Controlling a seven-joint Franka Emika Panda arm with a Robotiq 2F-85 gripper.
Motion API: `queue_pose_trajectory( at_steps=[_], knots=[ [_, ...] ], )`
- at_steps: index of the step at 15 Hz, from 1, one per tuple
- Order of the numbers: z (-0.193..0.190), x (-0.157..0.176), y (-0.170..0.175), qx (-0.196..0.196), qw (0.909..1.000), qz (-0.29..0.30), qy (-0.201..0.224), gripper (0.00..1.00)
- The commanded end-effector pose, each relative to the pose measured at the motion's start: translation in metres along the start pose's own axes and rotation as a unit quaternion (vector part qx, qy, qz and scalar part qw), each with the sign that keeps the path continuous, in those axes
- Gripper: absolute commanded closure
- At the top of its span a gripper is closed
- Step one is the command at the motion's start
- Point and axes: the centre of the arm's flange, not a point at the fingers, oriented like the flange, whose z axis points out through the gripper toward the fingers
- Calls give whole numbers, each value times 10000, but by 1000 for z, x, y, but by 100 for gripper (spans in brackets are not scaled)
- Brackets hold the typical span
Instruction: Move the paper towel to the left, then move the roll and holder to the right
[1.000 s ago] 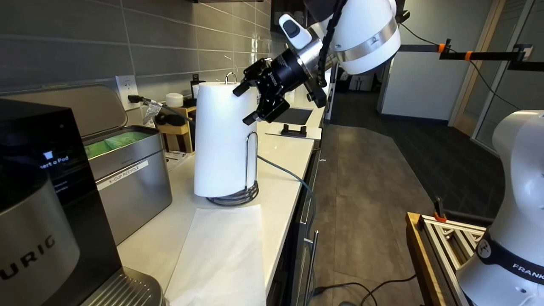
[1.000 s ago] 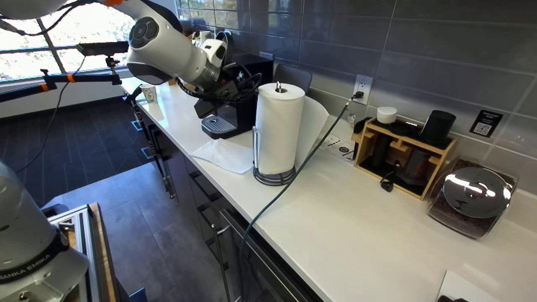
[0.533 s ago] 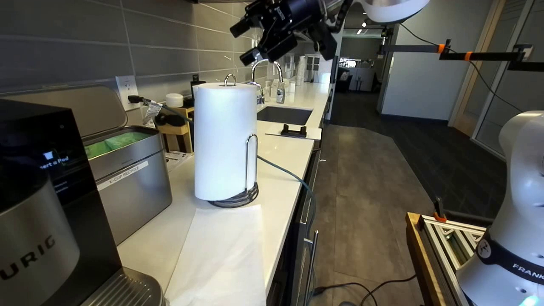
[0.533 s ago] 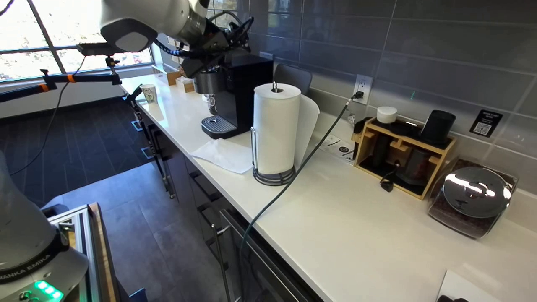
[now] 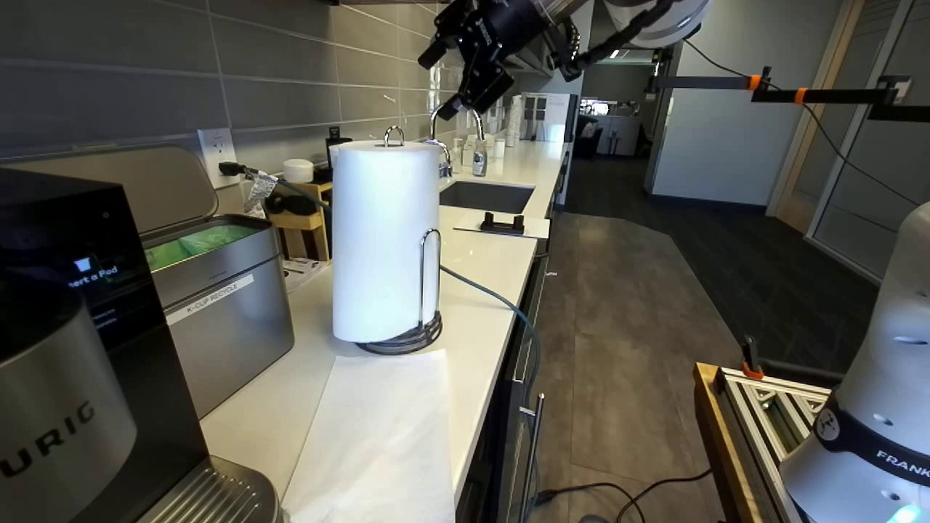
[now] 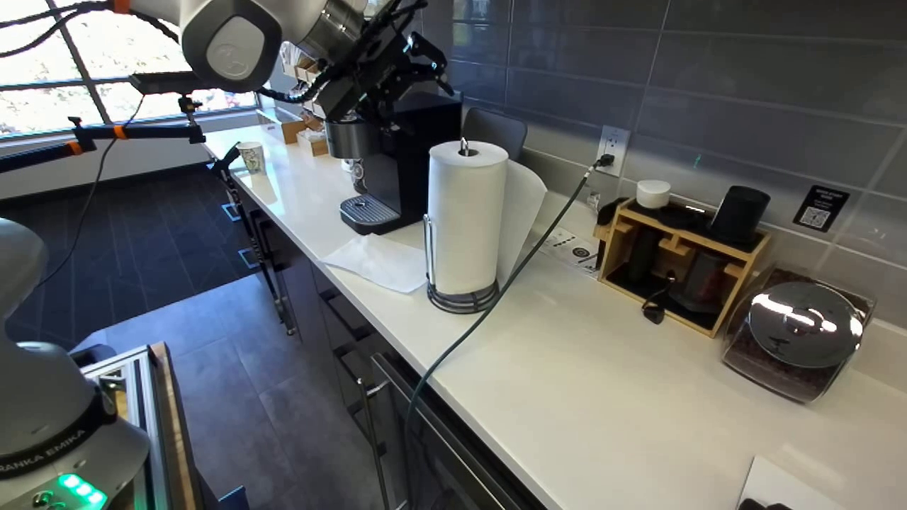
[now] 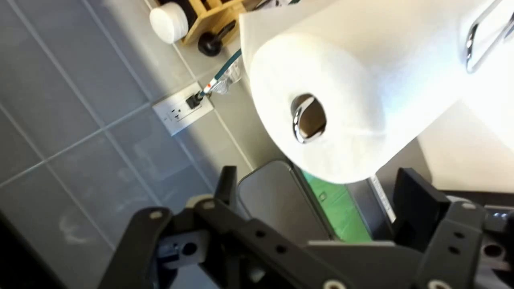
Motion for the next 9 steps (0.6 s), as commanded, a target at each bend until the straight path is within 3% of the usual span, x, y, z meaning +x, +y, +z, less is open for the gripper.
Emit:
queue_pose_trajectory(
  at_steps=[1, 5, 9],
  knots=[
    [-5, 3, 10, 444, 9967, -609, -299, 0],
    [-19, -3, 19, 470, 9908, -1246, -237, 0],
    [-22, -4, 19, 8, 9804, -1966, 154, 0]
  ],
)
